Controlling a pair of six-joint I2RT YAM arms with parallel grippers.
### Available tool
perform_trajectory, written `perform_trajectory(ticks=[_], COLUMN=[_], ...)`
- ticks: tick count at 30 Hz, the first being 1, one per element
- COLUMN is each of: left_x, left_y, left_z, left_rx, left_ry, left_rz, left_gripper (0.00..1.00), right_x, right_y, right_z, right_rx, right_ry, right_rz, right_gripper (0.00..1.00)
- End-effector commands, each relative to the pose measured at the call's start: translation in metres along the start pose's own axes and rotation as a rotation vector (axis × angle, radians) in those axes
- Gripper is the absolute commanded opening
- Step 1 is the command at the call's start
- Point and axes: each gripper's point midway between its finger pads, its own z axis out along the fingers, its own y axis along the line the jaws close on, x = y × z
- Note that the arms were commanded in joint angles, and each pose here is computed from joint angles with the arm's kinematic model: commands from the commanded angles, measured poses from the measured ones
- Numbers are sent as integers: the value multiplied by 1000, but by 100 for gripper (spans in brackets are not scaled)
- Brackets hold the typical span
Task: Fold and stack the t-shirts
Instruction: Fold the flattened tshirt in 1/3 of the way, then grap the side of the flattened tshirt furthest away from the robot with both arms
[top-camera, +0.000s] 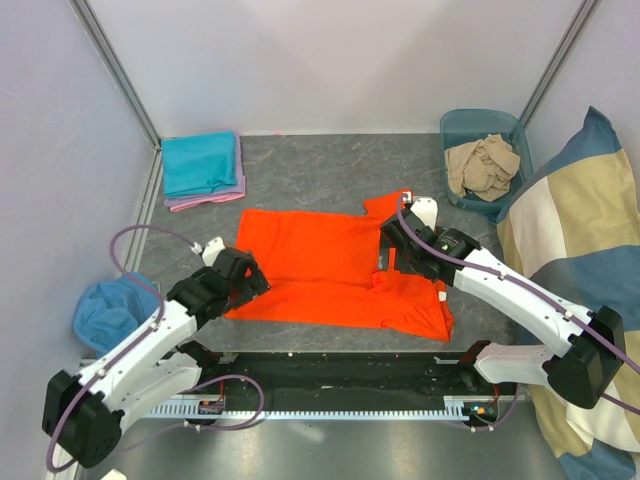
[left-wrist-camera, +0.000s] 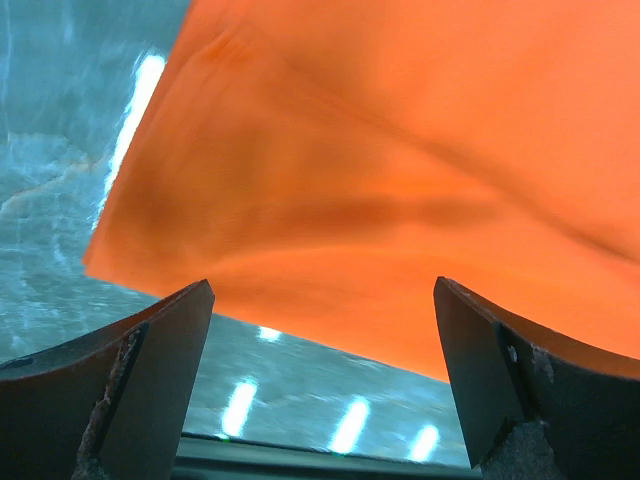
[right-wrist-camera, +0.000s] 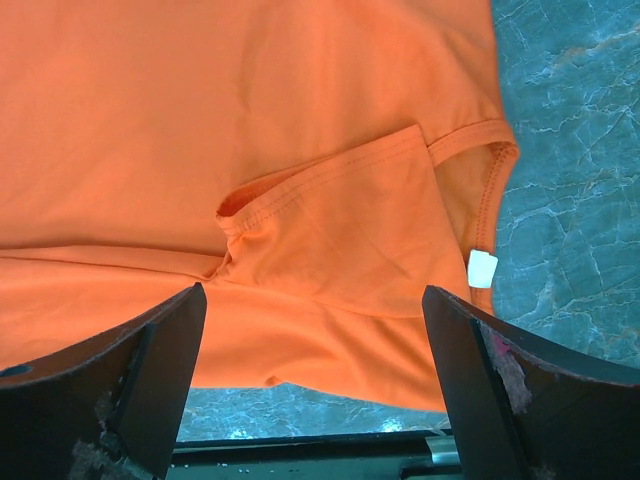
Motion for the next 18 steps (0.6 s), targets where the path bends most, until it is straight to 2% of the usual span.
perform_trajectory(ticks=[1, 4, 7, 9, 10, 12, 13, 14, 16, 18], left_x=[-66, -102, -130, -141, -146, -147, -147, -146, -140, -134], left_y=[-49, -69, -87, -99, -105, -113, -116, -119, -119, -115], left_z=[-58, -81, -81, -65, -61, -44, -40, -37, -29, -25], left_rx=[168, 204, 189, 176, 175, 165, 169, 172, 164, 163], left_ry=[-176, -272, -347, -357, -353, -306, -298, -282, -256, -240], left_rz=[-70, -57, -28, -1, 1, 16, 22, 28, 45, 55], left_gripper=[100, 100, 100, 100, 100, 100, 100, 100, 100, 100], right_x=[-10, -28, -63, -89, -101, -125, -130, -151, -157, -182], right_y=[7, 10, 10, 13, -3, -1, -22, -22, -39, -36], right_z=[1, 1, 1, 8, 28, 49, 80, 87, 129, 146], right_rx=[-15, 1, 36, 26, 62, -2, 49, 41, 78, 40], right_ry=[-37, -92, -191, -252, -240, -230, -178, -205, -149, -168], right_rz=[-1, -3, -14, -21, 13, 53, 54, 61, 37, 35], right_gripper=[98, 98, 98, 98, 98, 98, 98, 98, 98, 98])
